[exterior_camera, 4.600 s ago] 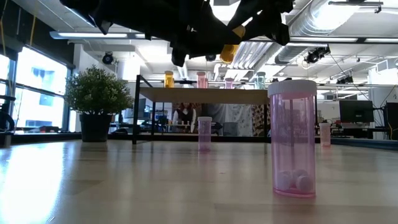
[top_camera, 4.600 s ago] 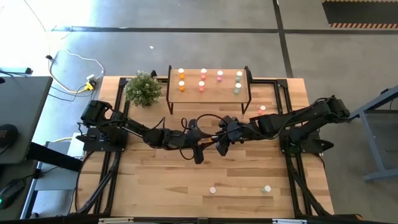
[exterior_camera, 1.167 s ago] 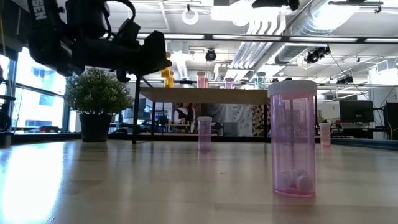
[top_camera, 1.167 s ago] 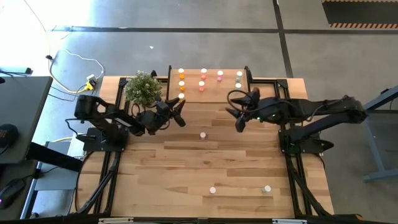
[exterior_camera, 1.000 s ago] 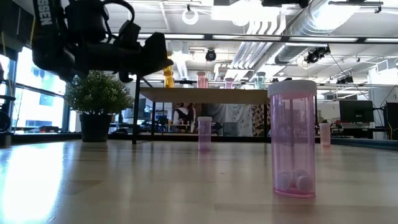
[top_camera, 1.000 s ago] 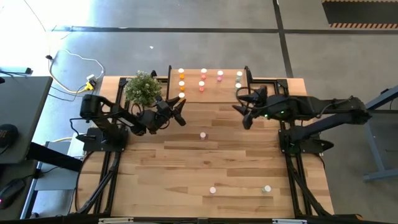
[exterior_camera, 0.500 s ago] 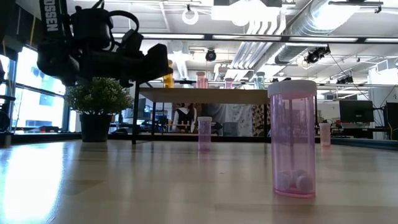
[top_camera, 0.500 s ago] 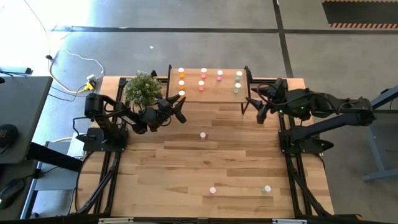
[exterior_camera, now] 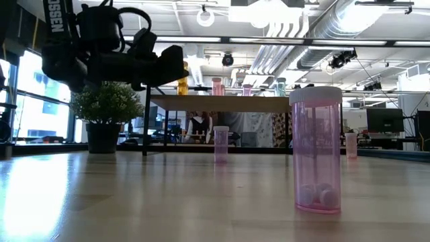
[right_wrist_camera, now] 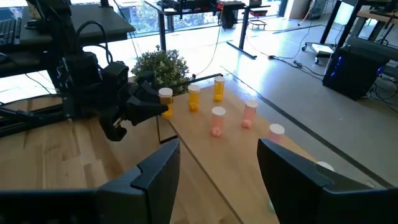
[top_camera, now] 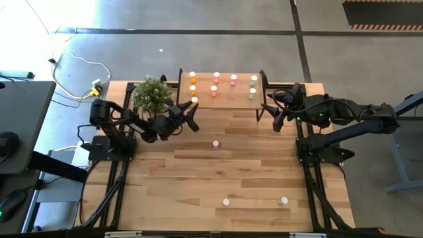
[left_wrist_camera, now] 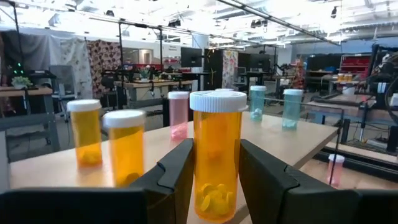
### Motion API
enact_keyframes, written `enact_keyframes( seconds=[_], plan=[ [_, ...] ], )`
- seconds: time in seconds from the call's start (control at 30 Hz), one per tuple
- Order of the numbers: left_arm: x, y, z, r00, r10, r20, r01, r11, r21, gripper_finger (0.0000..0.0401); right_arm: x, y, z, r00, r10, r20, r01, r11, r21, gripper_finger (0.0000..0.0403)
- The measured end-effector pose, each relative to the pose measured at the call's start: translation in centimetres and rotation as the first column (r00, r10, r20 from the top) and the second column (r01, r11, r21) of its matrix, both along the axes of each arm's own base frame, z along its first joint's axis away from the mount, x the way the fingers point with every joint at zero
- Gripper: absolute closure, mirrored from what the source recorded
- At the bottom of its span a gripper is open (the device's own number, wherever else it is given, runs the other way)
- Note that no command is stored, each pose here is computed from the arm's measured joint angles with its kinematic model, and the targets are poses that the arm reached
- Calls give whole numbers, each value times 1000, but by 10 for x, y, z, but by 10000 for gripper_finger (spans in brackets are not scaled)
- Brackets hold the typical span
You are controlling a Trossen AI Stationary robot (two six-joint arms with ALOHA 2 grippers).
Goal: Pick and place medicine bottles onto shelf by color
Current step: Put the orange pill bottle aligned with the other orange pill bottles on the shelf
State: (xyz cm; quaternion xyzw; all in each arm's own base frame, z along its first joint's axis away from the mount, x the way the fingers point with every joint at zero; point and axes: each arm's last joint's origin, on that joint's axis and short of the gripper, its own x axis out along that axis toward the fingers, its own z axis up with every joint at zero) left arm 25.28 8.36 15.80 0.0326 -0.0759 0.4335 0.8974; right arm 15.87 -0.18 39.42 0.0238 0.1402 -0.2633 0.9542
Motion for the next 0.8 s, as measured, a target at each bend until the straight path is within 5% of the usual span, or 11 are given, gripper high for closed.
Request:
enact_keyframes(
  seconds=[0.3, 0.63, 0.8],
  plan=[
    [18, -39, 14, 962, 259, -90, -256, 966, 37, 293, -1, 0, -2, 1000, 0, -23, 0, 1000, -3, 197],
    [32, -26, 1, 937, 348, -13, -348, 931, -114, 293, -1, 0, -2, 999, 12, -47, -14, 999, -39, 197],
    [33, -23, -8, 928, 372, 14, -368, 923, -110, 293, -1, 0, -2, 999, 14, -51, -17, 999, -45, 197]
  ],
)
